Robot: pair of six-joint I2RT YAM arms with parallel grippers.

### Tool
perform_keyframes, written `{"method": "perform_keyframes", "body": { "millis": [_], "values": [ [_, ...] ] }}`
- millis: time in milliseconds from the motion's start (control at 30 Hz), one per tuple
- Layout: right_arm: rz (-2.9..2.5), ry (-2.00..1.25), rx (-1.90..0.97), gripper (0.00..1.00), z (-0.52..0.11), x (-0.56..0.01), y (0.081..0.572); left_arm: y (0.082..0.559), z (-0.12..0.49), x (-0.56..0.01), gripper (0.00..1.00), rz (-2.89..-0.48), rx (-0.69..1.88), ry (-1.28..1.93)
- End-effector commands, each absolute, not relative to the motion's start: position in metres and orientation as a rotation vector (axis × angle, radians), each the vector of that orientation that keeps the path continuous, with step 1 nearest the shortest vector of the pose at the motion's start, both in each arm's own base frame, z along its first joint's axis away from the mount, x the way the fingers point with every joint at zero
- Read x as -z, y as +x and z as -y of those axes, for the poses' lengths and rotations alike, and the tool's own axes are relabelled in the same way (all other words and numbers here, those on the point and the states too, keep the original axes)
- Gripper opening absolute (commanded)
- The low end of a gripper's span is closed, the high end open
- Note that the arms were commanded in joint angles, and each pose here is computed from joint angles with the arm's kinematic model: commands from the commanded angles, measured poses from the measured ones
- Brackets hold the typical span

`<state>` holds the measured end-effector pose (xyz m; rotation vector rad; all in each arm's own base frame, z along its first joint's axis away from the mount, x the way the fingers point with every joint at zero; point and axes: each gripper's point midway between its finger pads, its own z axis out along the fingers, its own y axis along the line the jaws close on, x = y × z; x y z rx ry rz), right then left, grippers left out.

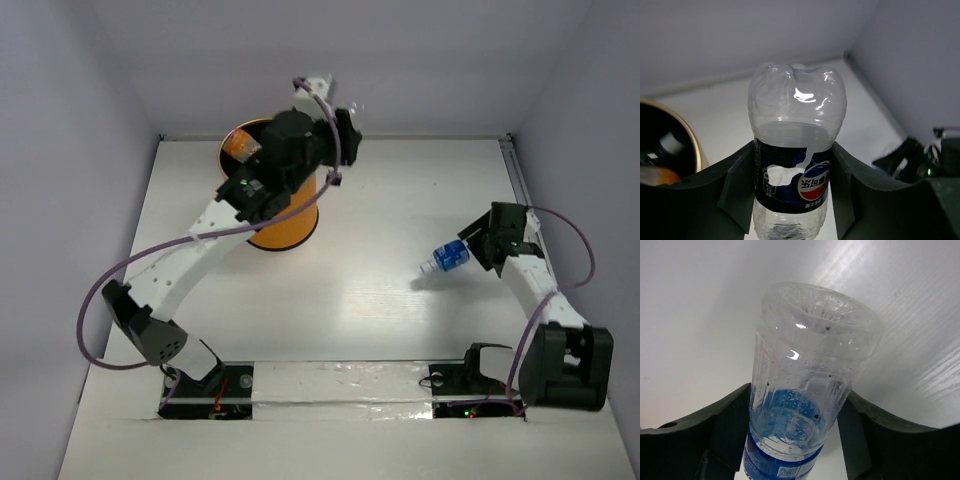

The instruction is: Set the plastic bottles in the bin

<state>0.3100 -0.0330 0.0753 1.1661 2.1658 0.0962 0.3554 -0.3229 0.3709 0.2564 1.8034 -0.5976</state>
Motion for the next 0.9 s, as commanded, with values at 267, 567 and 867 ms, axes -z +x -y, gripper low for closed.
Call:
{"method": "perform_keyframes", "body": {
  "millis": [267, 567, 867],
  "values": [
    [-1.657, 0.674, -0.456, 0.58, -0.031, -0.322, 0.342, 0.441, 0.18, -0.472, 0.24, -1.55, 0.363, -0.057],
    [-1.532, 0.268, -0.71, 0.58, -0.163, -0.446, 0.345, 0.49, 0.159, -0.419, 0.24, -1.507, 0.289, -0.224],
    [-1.455, 0.142, -0.807, 0.58, -0.235, -0.505, 0.362, 0.489, 0.162, -0.372, 0.49, -1.501, 0.392, -0.344]
  ]
}}
